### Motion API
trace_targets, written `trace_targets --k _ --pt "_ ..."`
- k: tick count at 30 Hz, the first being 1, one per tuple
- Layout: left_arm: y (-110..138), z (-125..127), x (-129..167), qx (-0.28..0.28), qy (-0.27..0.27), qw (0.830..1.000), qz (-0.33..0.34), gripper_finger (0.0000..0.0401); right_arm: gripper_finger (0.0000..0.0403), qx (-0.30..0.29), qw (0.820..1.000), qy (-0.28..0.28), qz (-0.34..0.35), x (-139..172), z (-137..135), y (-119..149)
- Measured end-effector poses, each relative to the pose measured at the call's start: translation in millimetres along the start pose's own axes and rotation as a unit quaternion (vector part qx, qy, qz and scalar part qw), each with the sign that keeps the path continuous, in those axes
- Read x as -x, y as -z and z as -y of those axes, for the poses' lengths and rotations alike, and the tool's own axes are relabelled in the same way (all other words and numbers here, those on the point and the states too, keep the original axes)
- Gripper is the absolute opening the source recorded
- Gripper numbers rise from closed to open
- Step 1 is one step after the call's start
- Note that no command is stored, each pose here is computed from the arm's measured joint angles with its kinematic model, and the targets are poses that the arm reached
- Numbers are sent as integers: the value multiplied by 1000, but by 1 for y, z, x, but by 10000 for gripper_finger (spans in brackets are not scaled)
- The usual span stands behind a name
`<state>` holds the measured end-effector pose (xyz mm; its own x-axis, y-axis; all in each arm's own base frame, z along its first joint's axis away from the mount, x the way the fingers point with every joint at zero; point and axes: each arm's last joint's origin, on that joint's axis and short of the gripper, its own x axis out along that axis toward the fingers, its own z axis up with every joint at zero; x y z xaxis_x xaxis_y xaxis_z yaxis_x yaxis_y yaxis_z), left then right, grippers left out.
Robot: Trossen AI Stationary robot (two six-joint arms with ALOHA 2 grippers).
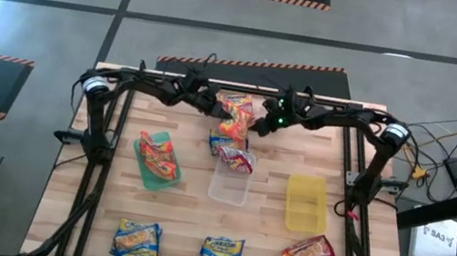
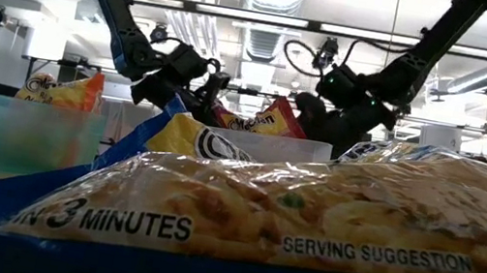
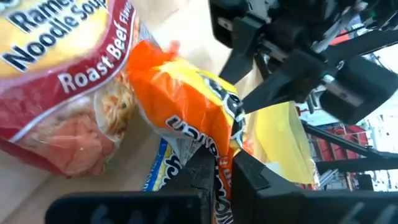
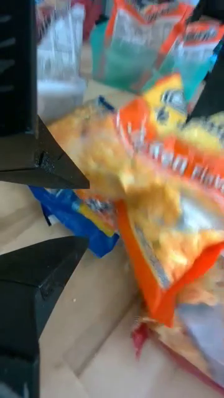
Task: Sort Maruchan noodles
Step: Put the orange noodle pack into the green bin
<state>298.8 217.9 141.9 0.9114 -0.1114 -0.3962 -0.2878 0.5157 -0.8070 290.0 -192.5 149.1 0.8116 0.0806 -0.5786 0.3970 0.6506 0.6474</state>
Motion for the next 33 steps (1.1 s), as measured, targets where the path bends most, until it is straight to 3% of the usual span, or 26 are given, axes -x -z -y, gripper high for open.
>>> trace_targets --k 5,12,20,33 --pt "-6 5 9 -21 14 1000 7 0 123 26 1000 15 7 22 -8 -5" --pt "-17 33 29 -79 46 995 29 1 123 52 992 112 16 44 -16 -3" --pt "-17 72 61 -120 67 990 23 1 123 71 991 109 37 58 -28 -7" --pt "23 121 120 -154 25 986 -59 1 123 72 991 105 44 62 -31 -8"
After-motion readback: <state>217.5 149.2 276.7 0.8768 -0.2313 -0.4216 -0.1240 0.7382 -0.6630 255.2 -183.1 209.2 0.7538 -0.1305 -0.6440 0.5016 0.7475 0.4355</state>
